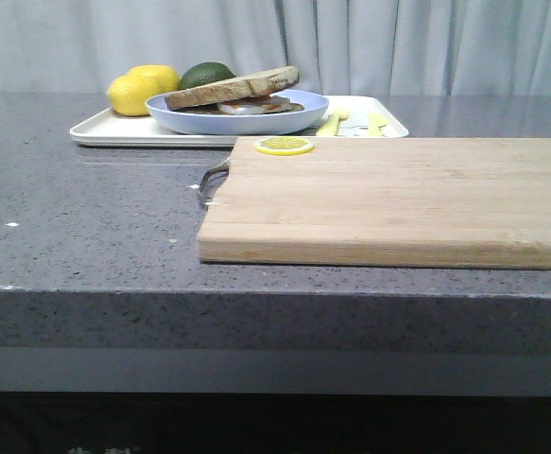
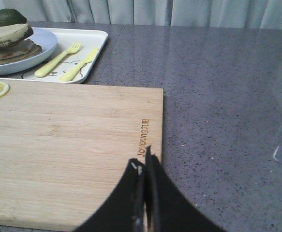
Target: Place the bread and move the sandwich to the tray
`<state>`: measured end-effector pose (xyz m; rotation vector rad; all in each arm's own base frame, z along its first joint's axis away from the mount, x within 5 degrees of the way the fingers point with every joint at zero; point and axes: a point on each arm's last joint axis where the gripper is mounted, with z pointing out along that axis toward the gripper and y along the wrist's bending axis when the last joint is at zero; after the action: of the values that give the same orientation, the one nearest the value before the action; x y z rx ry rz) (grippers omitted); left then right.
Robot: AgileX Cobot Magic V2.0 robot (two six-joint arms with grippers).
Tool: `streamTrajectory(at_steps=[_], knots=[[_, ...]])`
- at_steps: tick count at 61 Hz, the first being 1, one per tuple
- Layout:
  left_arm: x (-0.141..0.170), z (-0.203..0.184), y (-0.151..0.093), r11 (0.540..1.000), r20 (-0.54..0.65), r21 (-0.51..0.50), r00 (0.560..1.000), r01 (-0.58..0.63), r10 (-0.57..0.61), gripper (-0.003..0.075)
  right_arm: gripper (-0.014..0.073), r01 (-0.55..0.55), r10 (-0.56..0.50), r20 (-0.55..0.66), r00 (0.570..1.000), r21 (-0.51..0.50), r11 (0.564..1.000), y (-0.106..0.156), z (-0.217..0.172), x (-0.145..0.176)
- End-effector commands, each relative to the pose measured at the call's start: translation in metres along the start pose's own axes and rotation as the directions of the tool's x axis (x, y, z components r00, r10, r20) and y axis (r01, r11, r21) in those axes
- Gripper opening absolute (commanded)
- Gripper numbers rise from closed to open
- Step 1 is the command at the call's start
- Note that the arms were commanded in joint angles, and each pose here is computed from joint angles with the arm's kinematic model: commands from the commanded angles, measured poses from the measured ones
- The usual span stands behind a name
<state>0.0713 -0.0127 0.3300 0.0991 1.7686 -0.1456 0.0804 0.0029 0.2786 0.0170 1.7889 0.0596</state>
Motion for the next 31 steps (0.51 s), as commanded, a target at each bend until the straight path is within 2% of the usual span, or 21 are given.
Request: streamTrajectory(at_steps=[1,31], knots=[[-0.0118,-0.0137,-0.0011,1.000,0.148,0.005,0.989,0.008,-0.009,-0.0019,-0.0077,0.011,-0.012,0.100,0.995,0.009,1.000,-0.0003,-0.0029,-0.0151],[-0.0111,-0.0191,-0.0016,1.000,0.160,0.007,0.987,0.006,-0.007,-0.0019,-0.0077,0.011,-0.012,0.100,0.995,0.009,1.000,-0.0003,-0.0029,-0.0151]])
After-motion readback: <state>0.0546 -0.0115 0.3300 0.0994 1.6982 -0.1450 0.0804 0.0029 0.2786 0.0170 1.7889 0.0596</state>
